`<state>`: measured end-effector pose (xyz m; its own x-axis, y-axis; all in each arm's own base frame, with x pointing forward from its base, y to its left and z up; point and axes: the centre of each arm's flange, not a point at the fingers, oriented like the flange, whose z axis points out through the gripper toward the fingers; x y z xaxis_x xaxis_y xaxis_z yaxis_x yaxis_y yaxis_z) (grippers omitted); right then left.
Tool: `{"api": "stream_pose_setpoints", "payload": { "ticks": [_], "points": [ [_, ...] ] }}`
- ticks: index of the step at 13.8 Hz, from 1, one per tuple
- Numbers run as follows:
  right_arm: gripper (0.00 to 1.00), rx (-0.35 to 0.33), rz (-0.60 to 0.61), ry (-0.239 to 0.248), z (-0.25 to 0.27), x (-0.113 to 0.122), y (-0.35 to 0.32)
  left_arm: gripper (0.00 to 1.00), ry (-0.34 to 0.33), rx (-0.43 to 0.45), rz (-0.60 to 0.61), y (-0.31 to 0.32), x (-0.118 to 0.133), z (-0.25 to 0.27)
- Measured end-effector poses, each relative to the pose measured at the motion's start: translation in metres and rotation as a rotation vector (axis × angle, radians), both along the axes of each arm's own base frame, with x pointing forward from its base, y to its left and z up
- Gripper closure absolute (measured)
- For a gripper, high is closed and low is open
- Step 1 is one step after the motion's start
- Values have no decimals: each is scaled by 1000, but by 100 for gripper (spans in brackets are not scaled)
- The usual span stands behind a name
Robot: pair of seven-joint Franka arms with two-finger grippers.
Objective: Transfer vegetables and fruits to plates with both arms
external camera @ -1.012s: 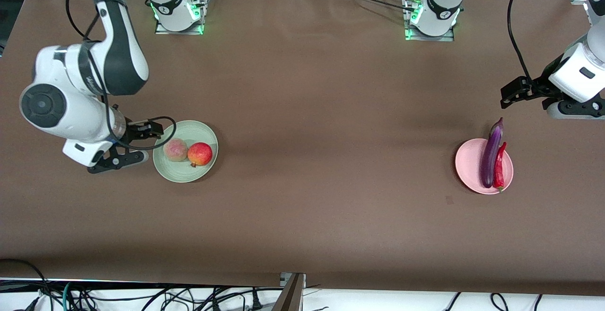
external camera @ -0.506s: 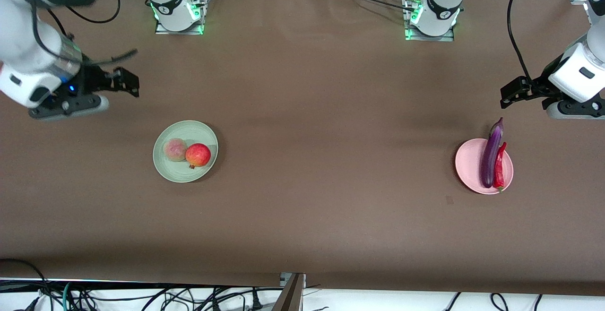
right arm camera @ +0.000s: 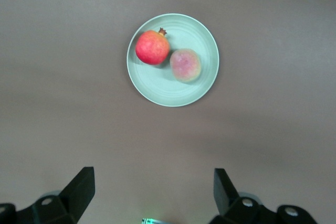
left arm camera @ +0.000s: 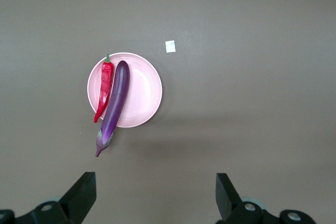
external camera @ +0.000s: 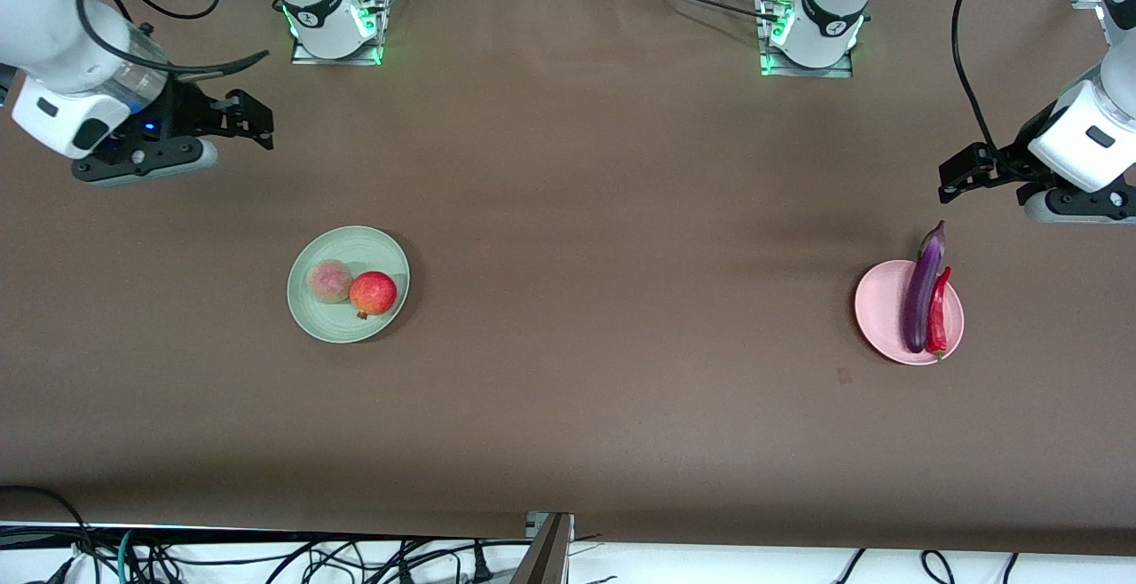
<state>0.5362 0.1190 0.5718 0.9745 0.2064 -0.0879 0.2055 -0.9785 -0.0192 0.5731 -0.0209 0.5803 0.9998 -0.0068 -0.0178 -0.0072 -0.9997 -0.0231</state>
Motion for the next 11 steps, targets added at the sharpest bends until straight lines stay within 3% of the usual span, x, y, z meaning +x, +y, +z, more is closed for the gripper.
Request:
{"api": "stream_pose_setpoints", "payload": {
  "ticks": [11],
  "points": [
    [0, 9, -47, -55, 10, 15, -22, 0, 1, 0, -4, -2, 0, 0]
  ]
}}
